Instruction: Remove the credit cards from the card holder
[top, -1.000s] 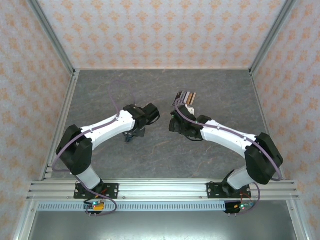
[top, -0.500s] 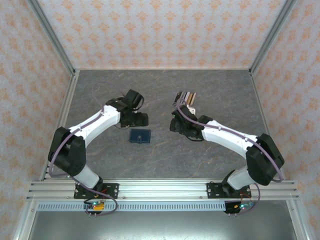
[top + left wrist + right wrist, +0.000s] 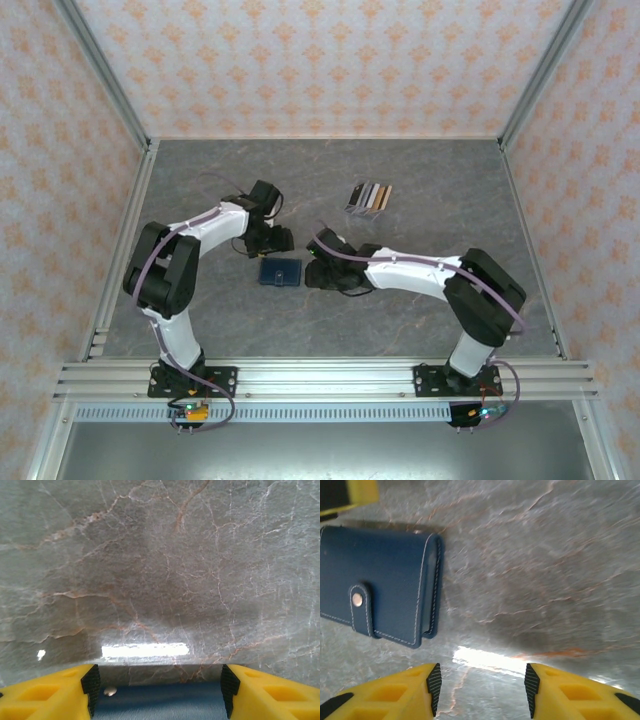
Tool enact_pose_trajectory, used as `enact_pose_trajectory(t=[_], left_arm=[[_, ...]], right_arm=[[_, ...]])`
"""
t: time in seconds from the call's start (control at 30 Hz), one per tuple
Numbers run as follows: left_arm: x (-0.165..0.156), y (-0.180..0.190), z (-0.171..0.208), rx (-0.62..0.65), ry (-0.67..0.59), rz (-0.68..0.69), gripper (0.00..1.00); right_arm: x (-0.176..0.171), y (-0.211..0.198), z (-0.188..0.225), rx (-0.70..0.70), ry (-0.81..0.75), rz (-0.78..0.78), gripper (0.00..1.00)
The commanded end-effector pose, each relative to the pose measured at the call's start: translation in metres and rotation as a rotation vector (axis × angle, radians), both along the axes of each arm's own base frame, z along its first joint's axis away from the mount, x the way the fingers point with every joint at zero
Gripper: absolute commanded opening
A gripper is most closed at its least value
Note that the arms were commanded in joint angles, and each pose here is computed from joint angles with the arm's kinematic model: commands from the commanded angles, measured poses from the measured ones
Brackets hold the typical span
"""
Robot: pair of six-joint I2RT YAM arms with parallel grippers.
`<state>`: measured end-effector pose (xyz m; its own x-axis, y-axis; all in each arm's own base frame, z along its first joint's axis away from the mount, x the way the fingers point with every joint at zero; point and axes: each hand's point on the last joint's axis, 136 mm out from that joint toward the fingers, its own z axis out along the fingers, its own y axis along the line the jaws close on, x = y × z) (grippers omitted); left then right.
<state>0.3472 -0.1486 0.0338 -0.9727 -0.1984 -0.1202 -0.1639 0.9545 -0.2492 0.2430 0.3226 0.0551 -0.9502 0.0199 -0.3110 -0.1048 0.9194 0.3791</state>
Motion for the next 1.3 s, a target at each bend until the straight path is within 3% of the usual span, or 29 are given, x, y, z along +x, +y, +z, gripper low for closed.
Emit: enact_pose_trajectory(t=[0.0, 0.43, 0.77, 0.87, 1.0, 1.27], left_arm=[[0.004, -0.002, 0.006, -0.012, -0.016, -0.018, 0.67], [-0.051, -0.001, 0.007, -0.055, 0.038, -0.069, 0.67], [-0.084, -0.042, 0.015, -0.205, 0.031, -0.120, 0.66], [-0.083, -0.048, 0.027, -0.245, -0.024, -0.122, 0.65], [-0.075, -0.031, 0.037, -0.205, -0.076, -0.079, 0.63], [-0.073, 0.001, 0.025, -0.176, -0.051, 0.061, 0.56]], right_arm=[[0.000, 0.023, 0.006, 0.067, 0.011, 0.005, 0.50], [0.002, 0.000, 0.000, -0.047, -0.010, -0.073, 0.50], [0.002, -0.007, -0.001, -0.059, -0.010, -0.107, 0.49], [0.002, -0.003, 0.001, -0.043, -0.009, -0.095, 0.44], [0.003, 0.010, 0.002, -0.017, 0.002, -0.062, 0.42], [-0.002, 0.033, -0.008, 0.038, 0.067, -0.002, 0.45]])
